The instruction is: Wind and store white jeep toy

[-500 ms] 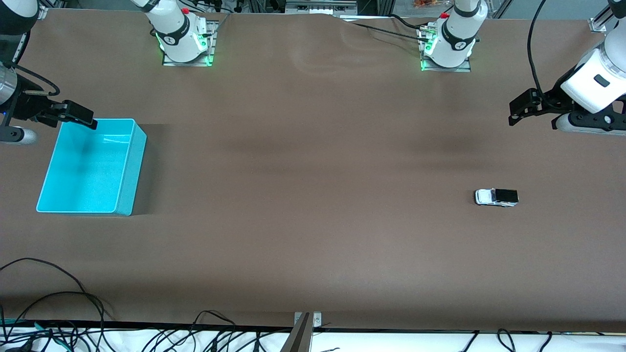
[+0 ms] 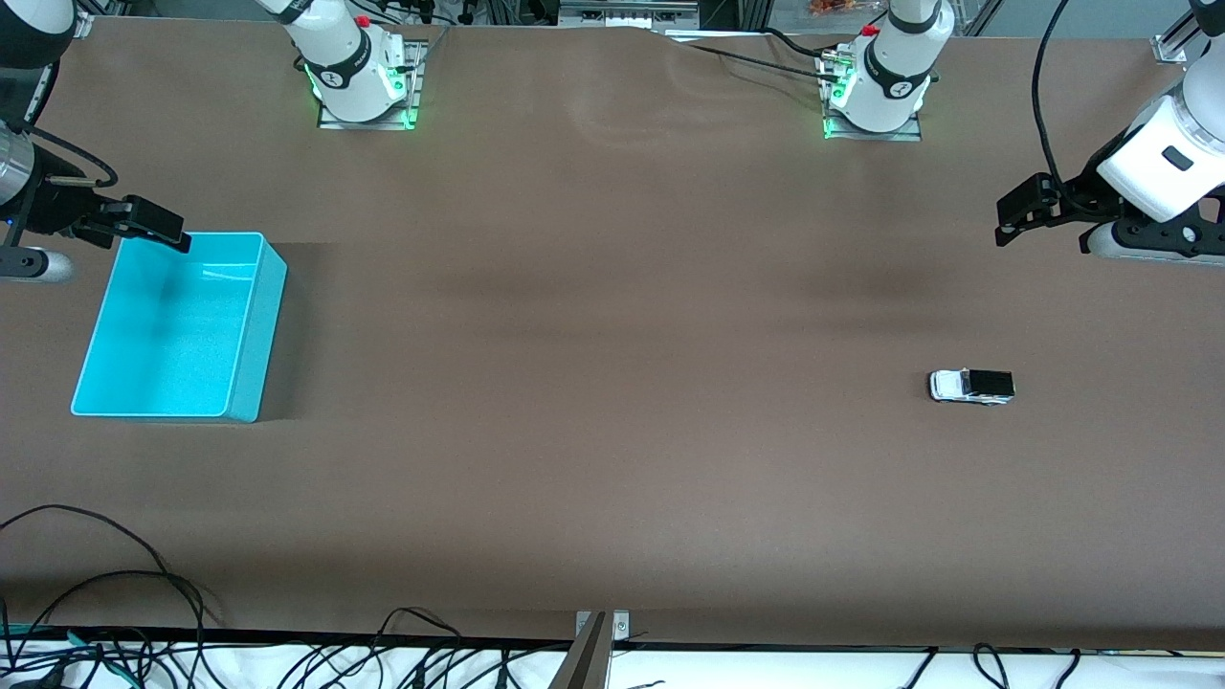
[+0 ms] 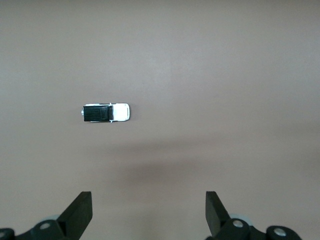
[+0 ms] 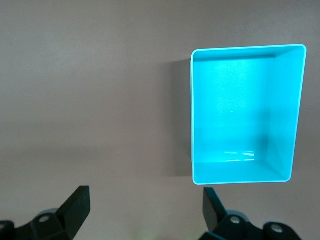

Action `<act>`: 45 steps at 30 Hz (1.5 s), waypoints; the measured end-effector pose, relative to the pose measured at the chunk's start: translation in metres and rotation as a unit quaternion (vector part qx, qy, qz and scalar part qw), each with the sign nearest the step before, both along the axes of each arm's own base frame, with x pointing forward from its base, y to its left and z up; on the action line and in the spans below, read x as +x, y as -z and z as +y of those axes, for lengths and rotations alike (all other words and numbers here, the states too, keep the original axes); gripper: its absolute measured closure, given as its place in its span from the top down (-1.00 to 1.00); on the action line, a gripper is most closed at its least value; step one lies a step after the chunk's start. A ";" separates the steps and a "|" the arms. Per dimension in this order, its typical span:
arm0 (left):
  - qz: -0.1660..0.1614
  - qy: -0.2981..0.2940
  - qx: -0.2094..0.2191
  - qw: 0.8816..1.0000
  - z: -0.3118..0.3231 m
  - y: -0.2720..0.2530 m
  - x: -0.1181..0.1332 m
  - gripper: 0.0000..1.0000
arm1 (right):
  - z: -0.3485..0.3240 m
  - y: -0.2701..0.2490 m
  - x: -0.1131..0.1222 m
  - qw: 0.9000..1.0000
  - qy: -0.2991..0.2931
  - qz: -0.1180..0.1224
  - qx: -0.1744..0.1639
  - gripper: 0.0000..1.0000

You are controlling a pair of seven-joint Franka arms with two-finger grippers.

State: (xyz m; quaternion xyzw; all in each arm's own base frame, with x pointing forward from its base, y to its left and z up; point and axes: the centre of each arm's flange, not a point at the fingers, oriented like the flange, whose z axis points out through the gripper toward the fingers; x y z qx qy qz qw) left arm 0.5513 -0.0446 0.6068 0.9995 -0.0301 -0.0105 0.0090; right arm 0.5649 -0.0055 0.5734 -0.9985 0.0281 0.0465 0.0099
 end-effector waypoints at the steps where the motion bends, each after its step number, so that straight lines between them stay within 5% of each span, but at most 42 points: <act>1: 0.000 0.000 0.000 1.000 0.000 0.000 0.000 1.00 | 0.000 0.000 0.000 1.000 0.000 0.000 0.000 1.00; 45: 0.005 -0.004 0.000 1.000 0.006 0.005 0.002 1.00 | 0.000 0.000 0.000 1.000 0.000 -0.001 0.000 1.00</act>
